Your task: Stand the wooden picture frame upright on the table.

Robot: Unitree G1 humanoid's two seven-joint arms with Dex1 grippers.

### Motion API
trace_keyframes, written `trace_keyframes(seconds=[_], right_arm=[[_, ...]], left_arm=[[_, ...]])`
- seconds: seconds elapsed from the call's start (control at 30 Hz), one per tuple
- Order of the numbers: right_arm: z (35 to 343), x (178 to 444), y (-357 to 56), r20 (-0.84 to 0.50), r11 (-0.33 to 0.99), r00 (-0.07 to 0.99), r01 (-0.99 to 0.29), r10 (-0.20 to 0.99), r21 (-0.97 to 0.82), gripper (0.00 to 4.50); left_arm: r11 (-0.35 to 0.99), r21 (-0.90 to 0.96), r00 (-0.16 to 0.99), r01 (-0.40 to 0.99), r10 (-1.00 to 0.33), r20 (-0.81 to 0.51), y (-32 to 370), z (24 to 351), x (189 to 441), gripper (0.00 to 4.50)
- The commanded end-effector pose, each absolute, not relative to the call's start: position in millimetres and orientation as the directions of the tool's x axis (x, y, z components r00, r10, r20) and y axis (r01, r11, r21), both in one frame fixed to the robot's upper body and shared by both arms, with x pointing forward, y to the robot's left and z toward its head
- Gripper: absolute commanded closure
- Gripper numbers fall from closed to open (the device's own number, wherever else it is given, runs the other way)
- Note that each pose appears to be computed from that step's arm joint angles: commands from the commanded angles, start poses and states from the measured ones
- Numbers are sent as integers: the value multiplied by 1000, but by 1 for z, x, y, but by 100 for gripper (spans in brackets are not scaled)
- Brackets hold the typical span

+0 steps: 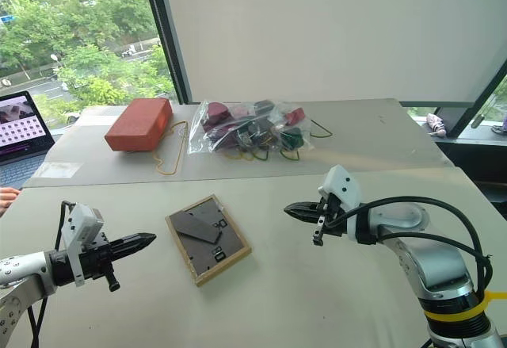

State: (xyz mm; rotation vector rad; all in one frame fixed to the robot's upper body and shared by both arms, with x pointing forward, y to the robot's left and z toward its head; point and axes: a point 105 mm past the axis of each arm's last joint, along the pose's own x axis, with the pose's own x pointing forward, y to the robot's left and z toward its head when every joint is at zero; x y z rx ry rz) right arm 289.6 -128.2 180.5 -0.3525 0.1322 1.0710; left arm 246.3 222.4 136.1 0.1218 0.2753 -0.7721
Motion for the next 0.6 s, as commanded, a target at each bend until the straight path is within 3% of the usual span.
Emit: trace_keyframes(seconds=[0.03, 0.1, 0.17, 0.37, 0.6], right_arm=[[174, 293, -121, -295, 420, 479, -875, 827, -242, 446], [139, 307, -104, -375, 437, 490, -872, 787, -222, 446], [126, 314, -93, -404, 445, 504, -864, 763, -237, 446], [112, 313, -69, -427, 426, 508, -861, 748, -277, 446], [110, 291, -51, -436, 405, 470, -883, 768, -238, 446]], left_arm=[[713, 33, 687, 701, -661, -303, 223, 135, 246, 450], [747, 56, 705, 663, -597, -382, 235, 112, 257, 450], [748, 98, 709, 656, -566, -421, 240, 101, 267, 450], [679, 207, 682, 705, -568, -460, 231, 87, 297, 450], [558, 293, 627, 777, -638, -448, 185, 76, 340, 450]])
